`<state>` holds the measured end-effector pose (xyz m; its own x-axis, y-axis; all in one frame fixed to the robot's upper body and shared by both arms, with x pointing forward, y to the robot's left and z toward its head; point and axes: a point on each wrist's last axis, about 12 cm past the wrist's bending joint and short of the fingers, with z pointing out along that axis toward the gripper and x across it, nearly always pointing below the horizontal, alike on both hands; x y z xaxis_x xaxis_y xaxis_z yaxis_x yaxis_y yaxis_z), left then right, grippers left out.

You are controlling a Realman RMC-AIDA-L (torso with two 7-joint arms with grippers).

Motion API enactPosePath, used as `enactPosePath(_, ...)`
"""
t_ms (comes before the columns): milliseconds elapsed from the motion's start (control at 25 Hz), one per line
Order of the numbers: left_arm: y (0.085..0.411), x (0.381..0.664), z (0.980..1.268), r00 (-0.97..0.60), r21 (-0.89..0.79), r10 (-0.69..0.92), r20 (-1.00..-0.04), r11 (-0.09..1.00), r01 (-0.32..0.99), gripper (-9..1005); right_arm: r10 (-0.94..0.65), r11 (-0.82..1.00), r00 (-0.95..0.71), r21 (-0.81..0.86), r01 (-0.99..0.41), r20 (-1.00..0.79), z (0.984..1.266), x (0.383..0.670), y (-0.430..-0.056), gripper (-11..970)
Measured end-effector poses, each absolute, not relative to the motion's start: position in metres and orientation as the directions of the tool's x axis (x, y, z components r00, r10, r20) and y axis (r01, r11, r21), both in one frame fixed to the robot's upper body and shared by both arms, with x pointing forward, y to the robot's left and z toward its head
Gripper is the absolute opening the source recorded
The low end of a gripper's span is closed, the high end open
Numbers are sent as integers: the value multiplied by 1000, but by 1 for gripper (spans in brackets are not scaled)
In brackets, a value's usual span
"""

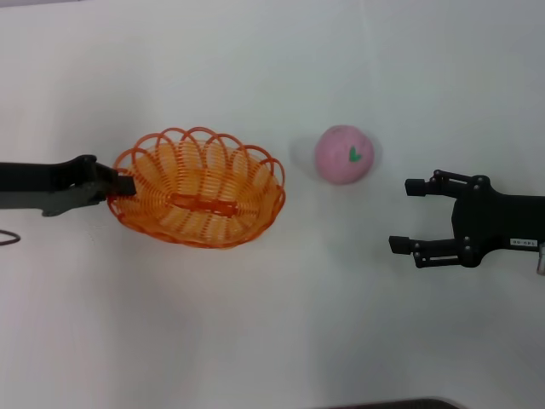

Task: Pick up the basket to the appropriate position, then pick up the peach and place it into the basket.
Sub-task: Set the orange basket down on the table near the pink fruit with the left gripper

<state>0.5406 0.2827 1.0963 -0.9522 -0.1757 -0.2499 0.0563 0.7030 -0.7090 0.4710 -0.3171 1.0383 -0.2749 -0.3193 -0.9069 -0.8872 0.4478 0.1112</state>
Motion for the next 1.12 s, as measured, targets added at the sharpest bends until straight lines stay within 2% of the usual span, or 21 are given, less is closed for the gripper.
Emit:
enactPosePath(520, 302, 526, 1089, -920, -703, -282, -272, 711, -11, 73, -317, 449, -271, 107, -887, -909, 1039, 473, -317, 946)
enactPosePath(760, 297, 521, 1091, -910, -687, -287, -300, 726, -2, 74, -317, 450, -269, 106, -887, -909, 1040, 474, -317, 946)
enactPosePath(1120, 288, 509, 1084, -916, -674, -274, -292, 739, -6, 77, -320, 453, -269, 102, -886, -908, 1040, 475, -317, 946)
